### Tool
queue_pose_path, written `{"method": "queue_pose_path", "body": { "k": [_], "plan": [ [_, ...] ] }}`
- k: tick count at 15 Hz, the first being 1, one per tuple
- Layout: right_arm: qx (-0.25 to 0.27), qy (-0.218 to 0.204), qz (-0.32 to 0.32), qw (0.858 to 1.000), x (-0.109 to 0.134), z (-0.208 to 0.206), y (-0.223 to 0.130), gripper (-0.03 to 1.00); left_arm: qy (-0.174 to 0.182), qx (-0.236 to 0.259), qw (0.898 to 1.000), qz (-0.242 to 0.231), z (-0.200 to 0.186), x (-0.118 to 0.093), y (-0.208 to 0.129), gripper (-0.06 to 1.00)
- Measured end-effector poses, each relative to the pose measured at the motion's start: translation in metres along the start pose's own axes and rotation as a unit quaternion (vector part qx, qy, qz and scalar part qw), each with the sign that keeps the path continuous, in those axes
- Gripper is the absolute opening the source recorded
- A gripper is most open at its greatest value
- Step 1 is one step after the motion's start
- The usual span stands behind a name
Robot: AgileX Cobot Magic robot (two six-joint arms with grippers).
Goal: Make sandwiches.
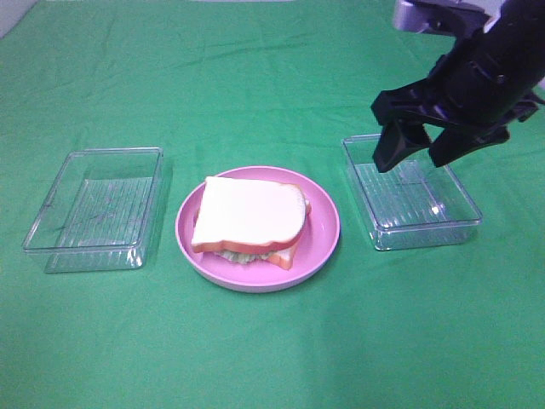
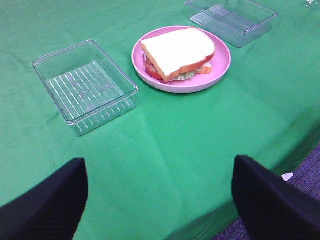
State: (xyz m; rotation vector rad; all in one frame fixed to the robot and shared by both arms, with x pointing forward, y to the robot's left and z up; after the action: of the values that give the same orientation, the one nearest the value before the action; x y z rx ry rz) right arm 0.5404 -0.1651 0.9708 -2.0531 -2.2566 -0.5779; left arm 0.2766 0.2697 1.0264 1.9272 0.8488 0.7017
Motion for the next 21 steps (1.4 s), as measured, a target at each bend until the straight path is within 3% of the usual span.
{"method": "queue_pose_path", "body": {
  "k": [4, 10, 13, 14, 18, 21],
  "plan": [
    [-0.045, -0.004, -0.021, 0.999, -0.01, -0.055, -0.067, 0.67, 0.0, 0.0, 1.0, 0.0, 0.0, 0.0, 0.0, 0.75],
    [-0.057, -0.02, -0.055, 0.997, -0.037, -0.09, -0.178, 0.67, -0.005, -0.001, 1.0, 0.01, 0.0, -0.002, 0.0, 0.75],
    [-0.122, -0.02, -0.077, 0.989, -0.049, -0.105, -0.222, 0.67, -0.008, -0.002, 1.0, 0.01, 0.0, -0.002, 0.0, 0.75],
    [-0.184, -0.014, -0.089, 0.979, -0.053, -0.114, -0.237, 0.67, -0.008, -0.002, 1.0, 0.011, 0.0, -0.002, 0.001, 0.75],
    [-0.278, -0.009, -0.102, 0.955, -0.057, -0.127, -0.246, 0.67, -0.008, -0.002, 1.0, 0.011, 0.0, -0.002, 0.001, 0.75],
    [-0.287, -0.012, -0.103, 0.952, -0.06, -0.124, -0.245, 0.67, -0.008, -0.002, 1.0, 0.011, 0.0, -0.002, 0.001, 0.75]
  ]
}}
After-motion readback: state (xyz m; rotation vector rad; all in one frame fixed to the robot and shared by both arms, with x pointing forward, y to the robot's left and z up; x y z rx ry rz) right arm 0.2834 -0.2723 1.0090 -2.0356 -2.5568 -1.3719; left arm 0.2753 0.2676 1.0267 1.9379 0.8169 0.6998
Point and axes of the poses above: a point on each arm's last joint axis where the gripper is mounted, z pointing out along that axis toward the gripper, x along the wrist's bending axis when the last joint is at zero, y = z × x, the point moved 6 cm from there along z, pointing out along that axis toward the gripper, and after that the axes turned 11 degrees about z, right-handed, at the moved point
